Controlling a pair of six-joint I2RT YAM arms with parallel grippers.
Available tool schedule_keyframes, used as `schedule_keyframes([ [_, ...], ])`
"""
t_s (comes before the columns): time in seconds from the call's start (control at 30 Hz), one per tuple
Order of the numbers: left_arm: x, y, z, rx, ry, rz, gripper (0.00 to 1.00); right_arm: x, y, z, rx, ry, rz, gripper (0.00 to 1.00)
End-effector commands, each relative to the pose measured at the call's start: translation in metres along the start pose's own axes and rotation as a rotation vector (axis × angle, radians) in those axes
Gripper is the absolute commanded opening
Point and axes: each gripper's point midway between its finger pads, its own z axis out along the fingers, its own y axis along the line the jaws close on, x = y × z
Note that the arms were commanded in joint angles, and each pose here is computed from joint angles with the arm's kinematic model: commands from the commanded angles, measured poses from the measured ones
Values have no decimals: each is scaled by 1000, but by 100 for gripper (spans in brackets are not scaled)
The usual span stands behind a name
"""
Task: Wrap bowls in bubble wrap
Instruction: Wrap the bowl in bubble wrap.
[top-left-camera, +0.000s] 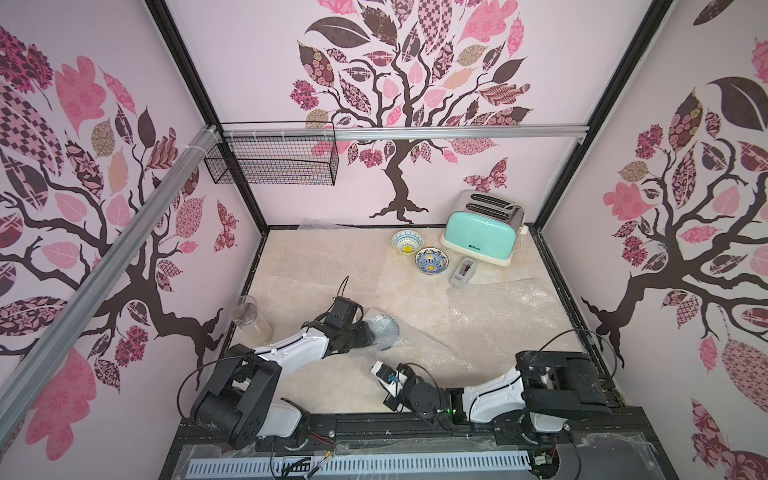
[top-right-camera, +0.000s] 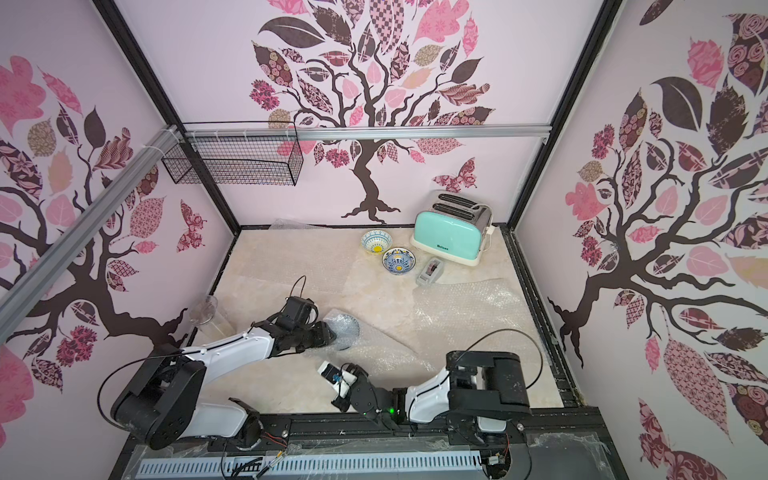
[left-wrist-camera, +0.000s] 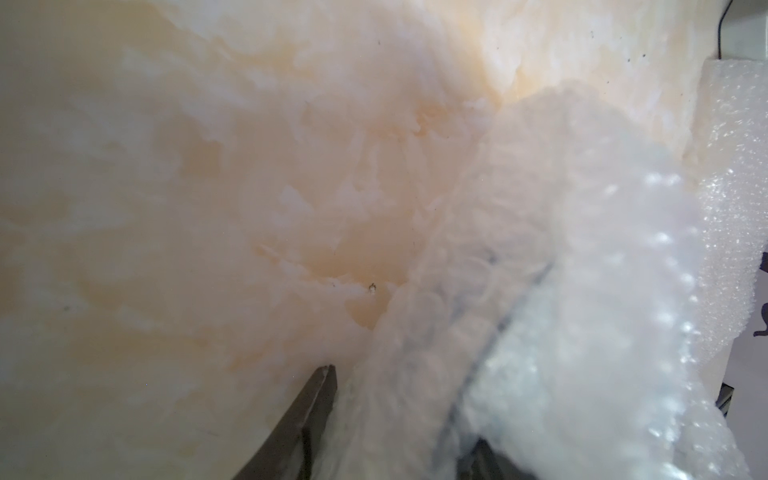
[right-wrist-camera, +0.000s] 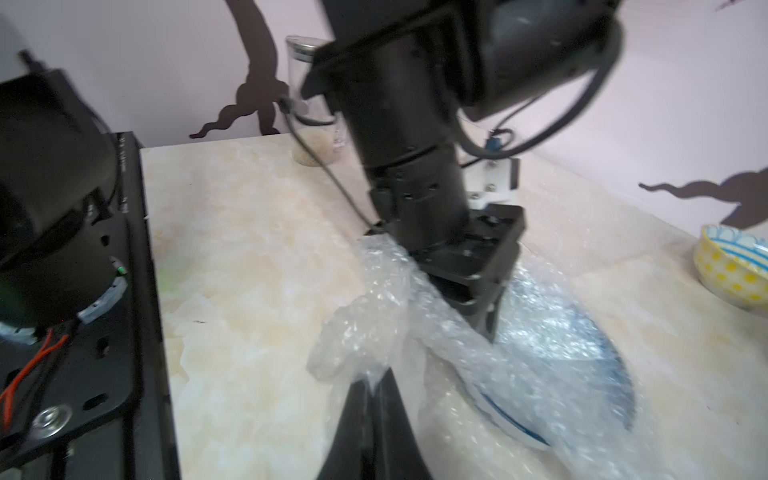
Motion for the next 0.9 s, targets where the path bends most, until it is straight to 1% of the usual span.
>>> schedule_keyframes([
  [0.0, 7, 5, 4, -3, 24, 17, 47, 10, -29, 5, 4, 85, 127, 0],
  [0.17, 9, 5, 4, 12, 24, 24, 45, 12, -77, 19, 110, 141, 241, 0],
  [0.27, 8, 2, 5, 20, 26, 28, 43, 10, -99, 28, 146, 155, 292, 0],
  [0.3, 9, 2, 6, 22, 28, 28, 42, 13, -105, 33, 152, 179, 305, 0],
  [0.53, 9, -1, 6, 39, 30, 36, 40, 28, -125, 61, 169, 263, 390, 0],
  [0.7, 12, -2, 8, 52, 39, 38, 40, 47, -125, 77, 173, 321, 385, 0],
  [0.73, 12, -2, 8, 53, 40, 37, 41, 52, -124, 78, 173, 334, 385, 0],
  [0.77, 13, -2, 7, 55, 38, 34, 44, 56, -125, 79, 176, 344, 385, 0],
  [0.87, 12, 2, 3, 41, 19, 5, 67, 62, -123, 79, 167, 346, 401, 0],
])
